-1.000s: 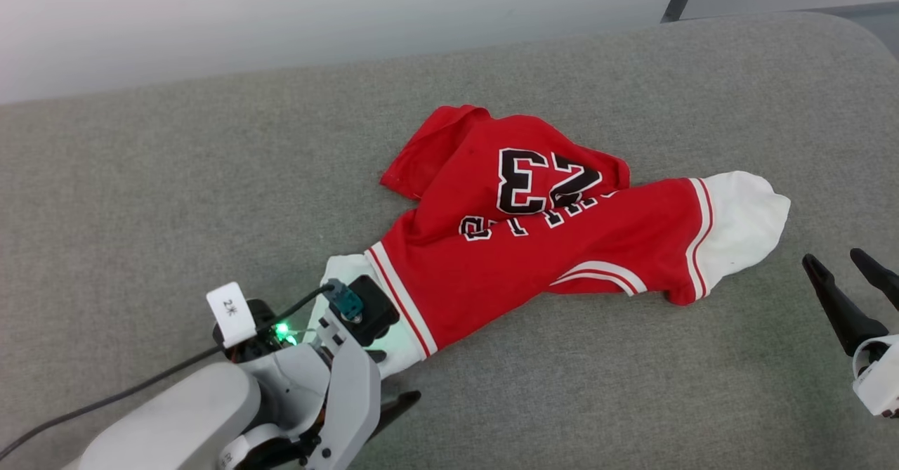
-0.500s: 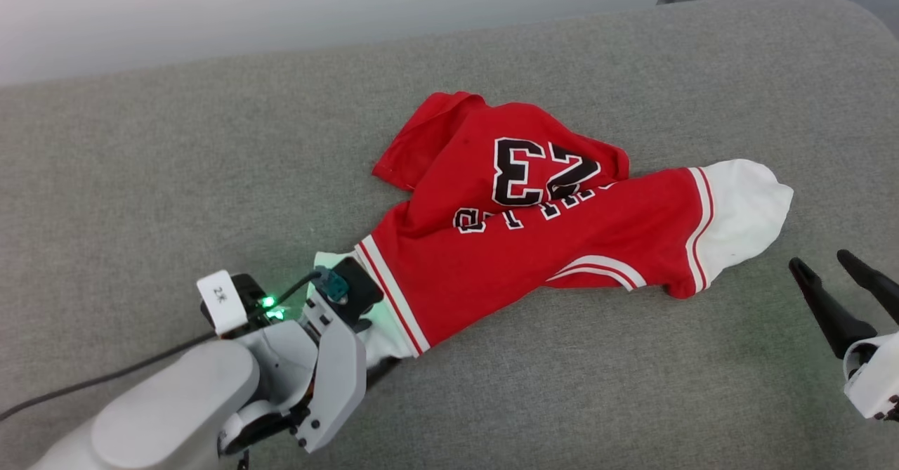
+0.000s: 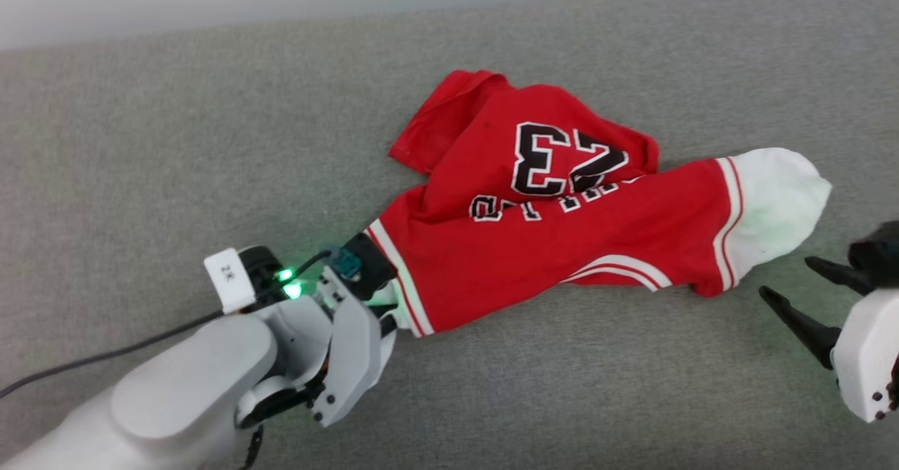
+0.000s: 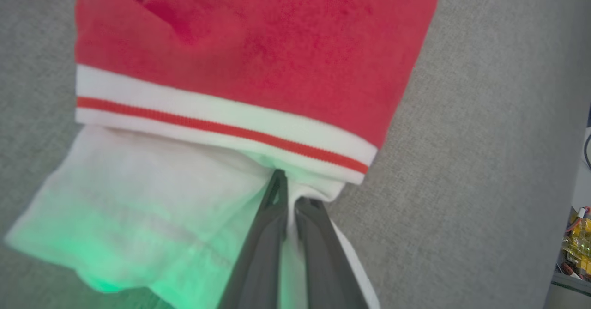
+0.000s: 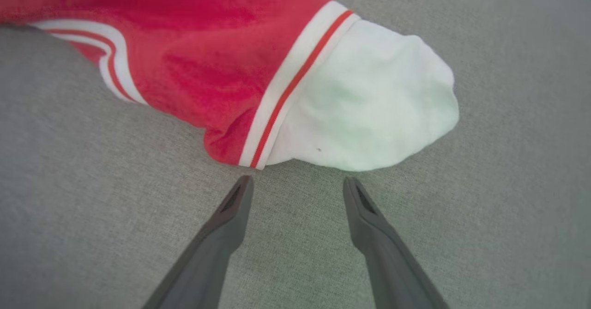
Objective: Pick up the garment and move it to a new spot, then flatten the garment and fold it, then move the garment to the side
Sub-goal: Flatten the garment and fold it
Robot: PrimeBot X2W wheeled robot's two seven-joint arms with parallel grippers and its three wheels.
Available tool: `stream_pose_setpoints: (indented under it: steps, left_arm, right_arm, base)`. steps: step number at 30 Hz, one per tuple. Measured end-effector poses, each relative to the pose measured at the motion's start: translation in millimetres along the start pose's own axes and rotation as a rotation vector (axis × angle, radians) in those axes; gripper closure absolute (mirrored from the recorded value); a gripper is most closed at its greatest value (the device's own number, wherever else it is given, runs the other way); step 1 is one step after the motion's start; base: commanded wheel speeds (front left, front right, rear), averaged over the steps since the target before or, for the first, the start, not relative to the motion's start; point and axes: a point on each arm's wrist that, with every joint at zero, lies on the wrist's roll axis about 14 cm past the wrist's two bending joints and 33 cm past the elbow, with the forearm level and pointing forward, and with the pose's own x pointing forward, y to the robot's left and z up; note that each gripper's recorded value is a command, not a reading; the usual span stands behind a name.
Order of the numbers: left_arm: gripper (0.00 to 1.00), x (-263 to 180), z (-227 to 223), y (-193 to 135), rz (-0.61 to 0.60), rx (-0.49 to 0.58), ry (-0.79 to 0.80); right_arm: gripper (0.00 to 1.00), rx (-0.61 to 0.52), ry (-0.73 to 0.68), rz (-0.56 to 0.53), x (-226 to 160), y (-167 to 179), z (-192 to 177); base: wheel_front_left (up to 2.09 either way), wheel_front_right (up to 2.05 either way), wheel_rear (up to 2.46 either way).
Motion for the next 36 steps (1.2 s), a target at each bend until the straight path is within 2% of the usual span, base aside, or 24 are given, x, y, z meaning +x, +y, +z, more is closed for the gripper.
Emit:
stream_pose_setpoints:
  steps: [5, 11, 17, 18, 19, 20, 21, 29, 32, 36]
  left_arm:
    - [1.0, 7.6, 7.2, 2.2, -0.014, 0.007, -0.029]
    - [1.0, 14.0, 9.2, 4.2, -0.029, -0.003, -0.049]
    - [1.0, 17.1, 8.5, 7.6, -0.041, -0.013, -0.059]
    - [1.0, 17.4, 8.7, 8.3, -0.043, -0.02, -0.064]
    - [1.0, 17.9, 8.4, 9.2, -0.043, -0.027, -0.067]
    - [1.0, 18.5, 8.3, 9.9, -0.044, -0.032, -0.069]
    - [1.0, 19.0, 8.7, 10.6, -0.044, -0.035, -0.074]
    - [1.0, 10.0, 21.8, 18.6, -0.017, -0.12, -0.165]
    - [1.0, -7.3, 30.7, 32.6, 0.037, -0.173, -0.236]
    - [1.0, -37.6, 61.1, 37.1, 0.058, -0.238, -0.388]
  right_arm:
    - [0.0, -0.214, 0.125, 0.028, 18.8, -7.3, 1.6]
    - [0.0, -0.294, 0.169, 0.038, 42.1, -15.6, 5.5]
    - [0.0, -0.36, 0.277, 0.069, 62.4, -18.4, -16.8]
    - [0.04, -0.362, 0.284, 0.079, 65.1, -17.1, -18.7]
    - [0.45, -0.36, 0.284, 0.083, 67.5, -17.5, -19.5]
    - [0.75, -0.363, 0.283, 0.085, 69.7, -18.0, -19.7]
    - [1.0, -0.369, 0.284, 0.089, 71.4, -17.9, -20.2]
    - [1.0, -0.266, 0.175, 0.085, 71.3, -18.3, -2.7]
    - [1.0, -0.158, 0.063, 0.084, 63.7, -17.8, 23.7]
    - [1.0, -0.121, -0.068, 0.061, 41.6, -27.8, 60.5]
  base:
    - [0.0, 0.0, 0.0]
    - [0.0, 0.0, 0.0]
    - [0.0, 0.0, 0.0]
    - [0.0, 0.0, 0.0]
    - [0.0, 0.0, 0.0]
    - [0.0, 0.0, 0.0]
    - [0.0, 0.0, 0.0]
    - [0.0, 0.0, 0.0]
    - [0.0, 0.0, 0.0]
    - [0.0, 0.0, 0.0]
